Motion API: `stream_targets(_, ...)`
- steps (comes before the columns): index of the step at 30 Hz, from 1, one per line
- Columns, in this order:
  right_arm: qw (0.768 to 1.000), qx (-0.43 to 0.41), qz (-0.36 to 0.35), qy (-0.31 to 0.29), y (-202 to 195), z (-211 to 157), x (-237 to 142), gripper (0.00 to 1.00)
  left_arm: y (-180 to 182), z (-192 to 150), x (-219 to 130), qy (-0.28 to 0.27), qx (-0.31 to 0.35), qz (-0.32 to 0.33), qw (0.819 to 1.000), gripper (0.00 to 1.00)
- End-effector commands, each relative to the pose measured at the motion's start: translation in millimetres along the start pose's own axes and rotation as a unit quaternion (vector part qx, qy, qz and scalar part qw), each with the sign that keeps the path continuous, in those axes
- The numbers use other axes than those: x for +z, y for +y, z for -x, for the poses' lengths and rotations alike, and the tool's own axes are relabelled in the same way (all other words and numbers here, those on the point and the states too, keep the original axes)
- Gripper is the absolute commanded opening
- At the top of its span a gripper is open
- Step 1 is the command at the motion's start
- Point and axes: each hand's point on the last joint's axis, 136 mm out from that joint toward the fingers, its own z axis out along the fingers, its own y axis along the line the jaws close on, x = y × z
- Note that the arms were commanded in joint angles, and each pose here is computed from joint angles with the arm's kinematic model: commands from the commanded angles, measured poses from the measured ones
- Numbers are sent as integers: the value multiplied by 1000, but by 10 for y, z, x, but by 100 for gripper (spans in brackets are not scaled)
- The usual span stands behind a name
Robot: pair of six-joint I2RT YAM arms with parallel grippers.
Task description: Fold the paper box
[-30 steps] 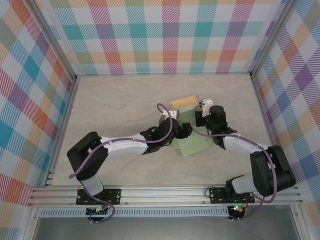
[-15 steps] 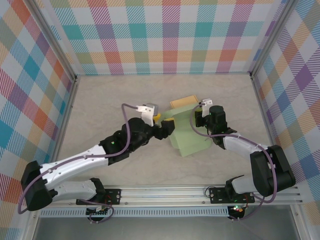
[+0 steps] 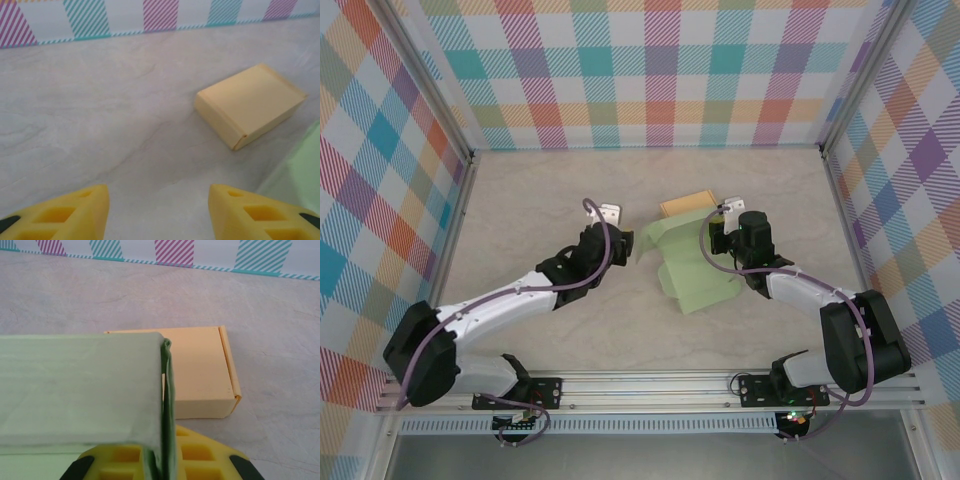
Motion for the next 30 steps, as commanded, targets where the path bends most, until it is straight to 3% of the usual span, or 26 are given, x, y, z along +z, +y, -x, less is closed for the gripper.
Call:
stream_targets(1, 1000, 1, 12, -20, 56, 109, -27, 0, -13, -99, 121, 11, 33, 3, 999, 55)
stream_targets(13, 1000, 1, 12, -20, 54, 121, -19, 0, -757, -258, 195, 33, 60, -161, 985, 54)
stream_targets(30, 1000, 0, 11, -20, 48, 127, -9, 0, -1184, -137, 406, 4, 105, -202, 974, 58)
